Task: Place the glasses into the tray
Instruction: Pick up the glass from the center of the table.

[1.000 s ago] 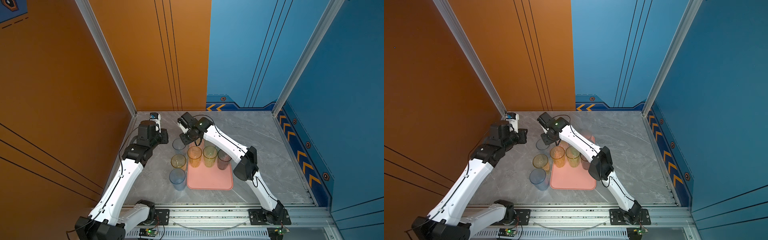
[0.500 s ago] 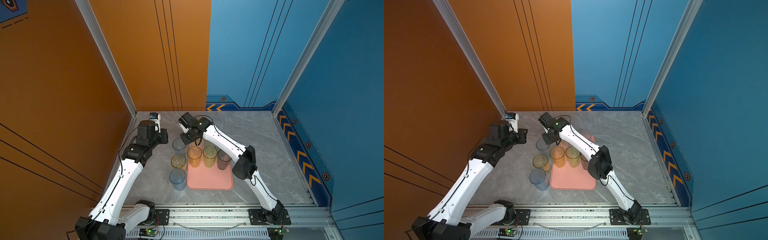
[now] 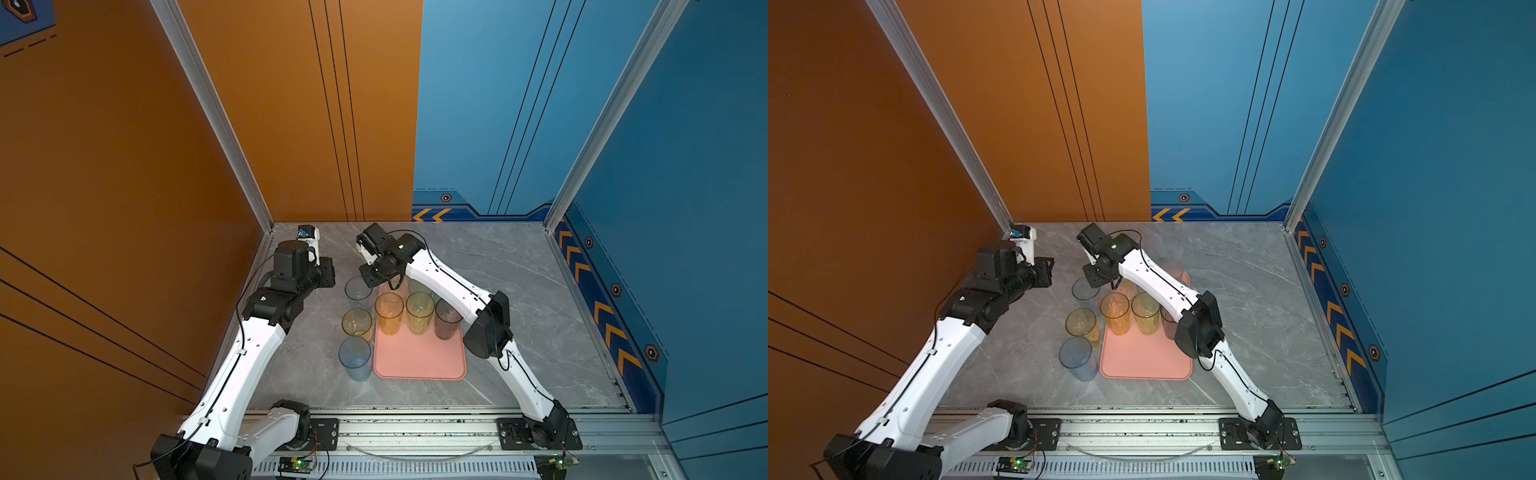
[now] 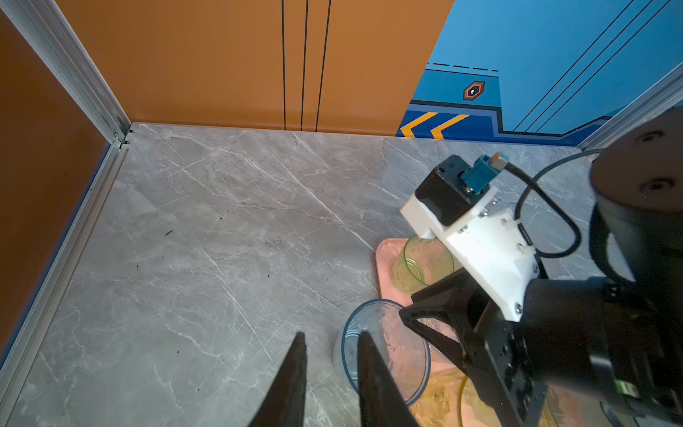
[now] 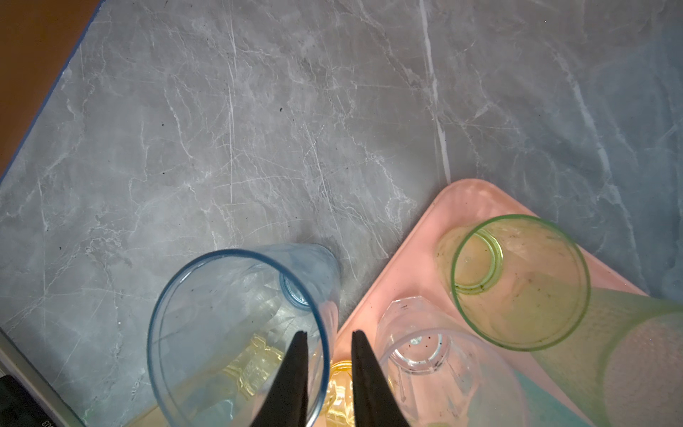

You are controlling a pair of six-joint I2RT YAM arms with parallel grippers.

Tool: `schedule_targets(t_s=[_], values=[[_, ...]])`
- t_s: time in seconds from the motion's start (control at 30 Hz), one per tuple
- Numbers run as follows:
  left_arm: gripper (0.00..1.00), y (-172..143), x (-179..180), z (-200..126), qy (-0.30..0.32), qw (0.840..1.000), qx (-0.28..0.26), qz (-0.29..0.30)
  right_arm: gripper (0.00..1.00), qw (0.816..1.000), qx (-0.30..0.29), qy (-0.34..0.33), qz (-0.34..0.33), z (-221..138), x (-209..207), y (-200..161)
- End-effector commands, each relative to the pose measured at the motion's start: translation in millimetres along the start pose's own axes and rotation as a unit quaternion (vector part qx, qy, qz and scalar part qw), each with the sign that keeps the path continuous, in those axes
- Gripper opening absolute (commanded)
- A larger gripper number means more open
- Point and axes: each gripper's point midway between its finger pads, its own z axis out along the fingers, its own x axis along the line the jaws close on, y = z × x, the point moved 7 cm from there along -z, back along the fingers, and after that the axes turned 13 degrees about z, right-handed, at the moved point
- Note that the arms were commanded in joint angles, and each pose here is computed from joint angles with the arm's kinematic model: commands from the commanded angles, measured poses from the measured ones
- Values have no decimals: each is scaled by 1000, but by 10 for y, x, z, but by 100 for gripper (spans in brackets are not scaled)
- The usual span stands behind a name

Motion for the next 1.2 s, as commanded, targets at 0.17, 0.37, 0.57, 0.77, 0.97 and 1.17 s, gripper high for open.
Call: schedule_targets(t_s=[0.17, 0.37, 0.57, 0.77, 0.97, 1.17], values=[[26, -28, 24, -23, -6, 1000, -5, 2, 20, 1000, 2, 9, 11, 104, -7, 30], [26, -31, 30, -21, -6, 1000, -5, 1, 19, 1000, 2, 13, 12, 127, 5, 40], [26, -30, 49, -22, -5, 1000, -5, -1, 18, 1000, 4, 15, 14, 148, -2, 41], [26, -28, 55, -16, -6, 1000, -6, -2, 18, 1000, 4, 17, 15, 149, -11, 52], [26, -25, 65, -10, -7, 1000, -6, -3, 17, 1000, 10, 19, 14, 191, -3, 32], [26, -33, 66, 4, -9, 1000, -5, -4, 15, 1000, 4, 14, 8, 172, -2, 41]])
